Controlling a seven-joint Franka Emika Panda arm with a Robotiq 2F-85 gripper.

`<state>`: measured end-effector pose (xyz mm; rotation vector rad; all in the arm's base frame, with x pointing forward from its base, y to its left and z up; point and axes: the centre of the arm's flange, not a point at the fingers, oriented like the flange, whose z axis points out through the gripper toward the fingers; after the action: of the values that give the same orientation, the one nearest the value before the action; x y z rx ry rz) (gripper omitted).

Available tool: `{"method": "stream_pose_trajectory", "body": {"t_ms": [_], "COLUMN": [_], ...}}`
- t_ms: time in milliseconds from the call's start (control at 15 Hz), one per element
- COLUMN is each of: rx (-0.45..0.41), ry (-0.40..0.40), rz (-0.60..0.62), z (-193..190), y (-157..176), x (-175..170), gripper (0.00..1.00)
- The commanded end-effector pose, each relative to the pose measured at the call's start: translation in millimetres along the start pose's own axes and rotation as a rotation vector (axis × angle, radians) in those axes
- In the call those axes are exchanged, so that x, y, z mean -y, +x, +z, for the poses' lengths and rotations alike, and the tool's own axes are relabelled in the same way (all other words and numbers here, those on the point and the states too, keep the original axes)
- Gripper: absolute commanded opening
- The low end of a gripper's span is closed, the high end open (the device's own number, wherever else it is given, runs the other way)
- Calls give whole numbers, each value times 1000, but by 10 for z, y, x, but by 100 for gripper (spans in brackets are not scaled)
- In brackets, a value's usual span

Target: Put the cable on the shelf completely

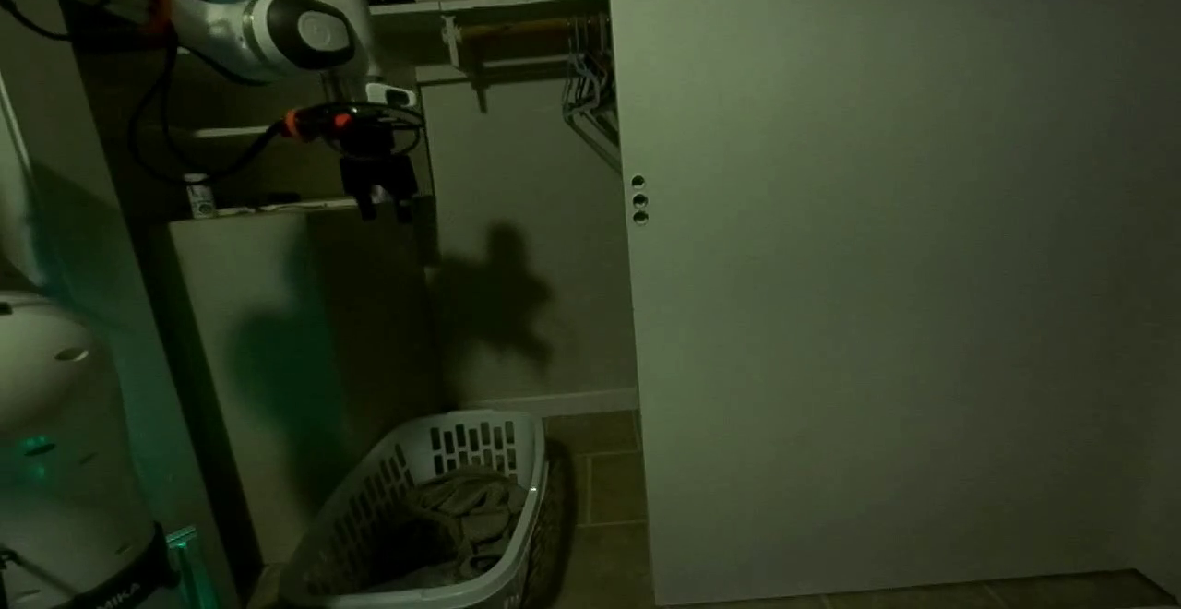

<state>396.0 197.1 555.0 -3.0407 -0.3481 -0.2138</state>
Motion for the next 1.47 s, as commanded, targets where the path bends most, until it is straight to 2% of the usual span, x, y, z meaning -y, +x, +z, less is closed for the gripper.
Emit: {"method": "stream_pose_trajectory", "body": {"t_ms": [0,133,267,333,467,867,1200,1400], "rx": [-107,-171,-196,-178,-188,-183,-396,-453], "ry": [40,56,48,44,51,54,123,209], "rz": [-173,-267,-322,-264,-295,-306,-383,-446], "z": [-372,-541,-634,-570,-619,-584,-1135,-1444], "y": [196,229,244,67,91,147,559,739], "x": [567,901,1116,972,1103,1097,1368,1614], "gripper": [100,100,100,100,100,100,100,100]}}
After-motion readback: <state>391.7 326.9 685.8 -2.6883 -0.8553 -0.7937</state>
